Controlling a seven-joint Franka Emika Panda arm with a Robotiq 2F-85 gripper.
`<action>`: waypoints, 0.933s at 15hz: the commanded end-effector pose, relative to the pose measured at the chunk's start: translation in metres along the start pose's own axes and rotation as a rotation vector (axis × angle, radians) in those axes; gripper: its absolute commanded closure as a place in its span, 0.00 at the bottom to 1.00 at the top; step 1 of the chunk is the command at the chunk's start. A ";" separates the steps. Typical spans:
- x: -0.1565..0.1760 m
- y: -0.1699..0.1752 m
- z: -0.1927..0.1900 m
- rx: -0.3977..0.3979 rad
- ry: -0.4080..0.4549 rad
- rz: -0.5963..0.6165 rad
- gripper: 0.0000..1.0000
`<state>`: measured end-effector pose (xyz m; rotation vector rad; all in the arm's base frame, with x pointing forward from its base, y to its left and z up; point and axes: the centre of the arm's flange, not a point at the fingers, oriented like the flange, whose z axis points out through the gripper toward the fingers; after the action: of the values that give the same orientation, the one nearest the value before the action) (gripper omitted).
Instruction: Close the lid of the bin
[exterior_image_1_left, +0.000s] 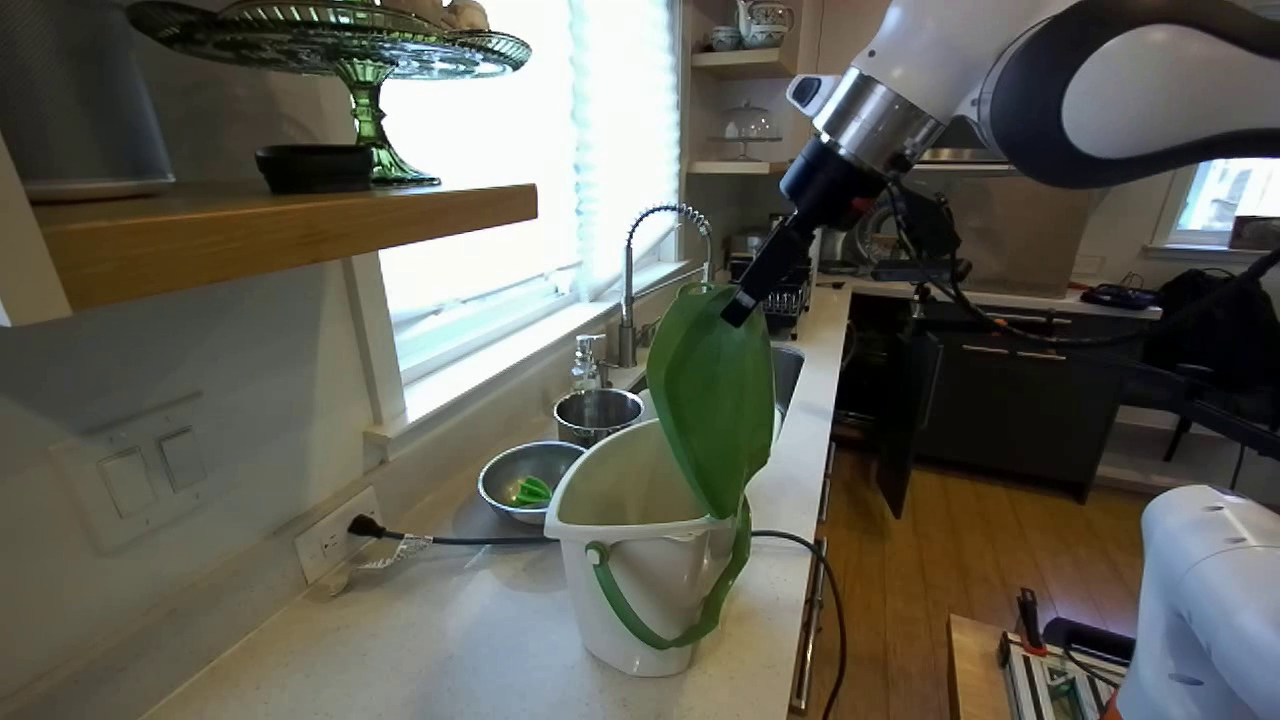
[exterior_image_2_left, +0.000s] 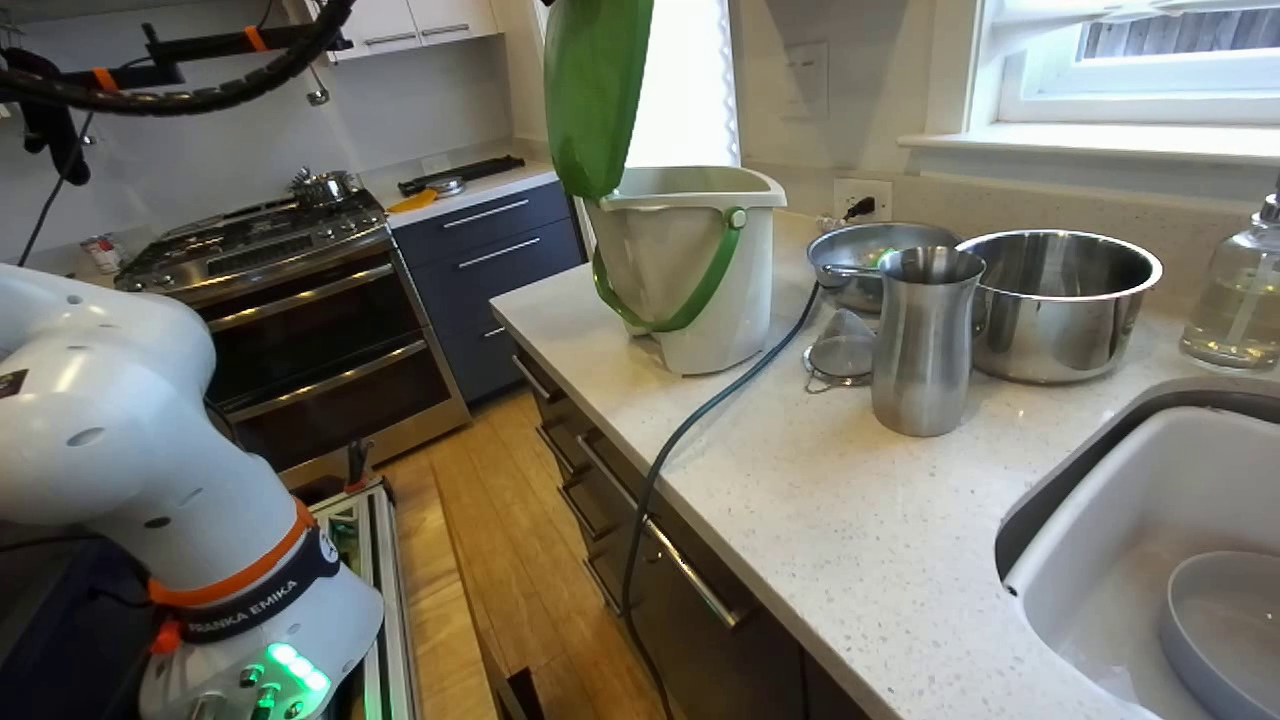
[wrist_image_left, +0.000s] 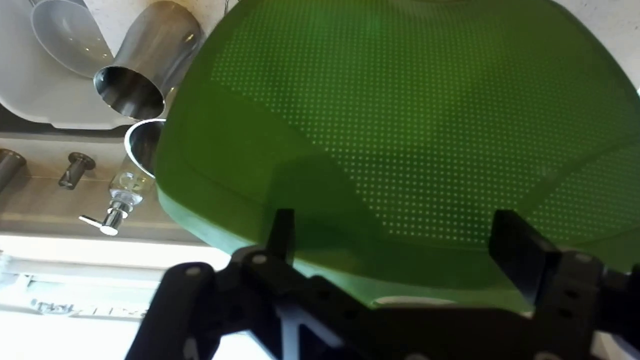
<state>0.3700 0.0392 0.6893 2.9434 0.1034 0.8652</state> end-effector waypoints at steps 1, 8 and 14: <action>0.007 0.005 0.018 0.039 0.000 -0.010 0.00; 0.014 0.013 0.041 0.054 -0.026 -0.007 0.00; 0.010 0.017 0.018 0.037 -0.033 0.009 0.00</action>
<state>0.4008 0.0249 0.6702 2.9754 0.1074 0.8362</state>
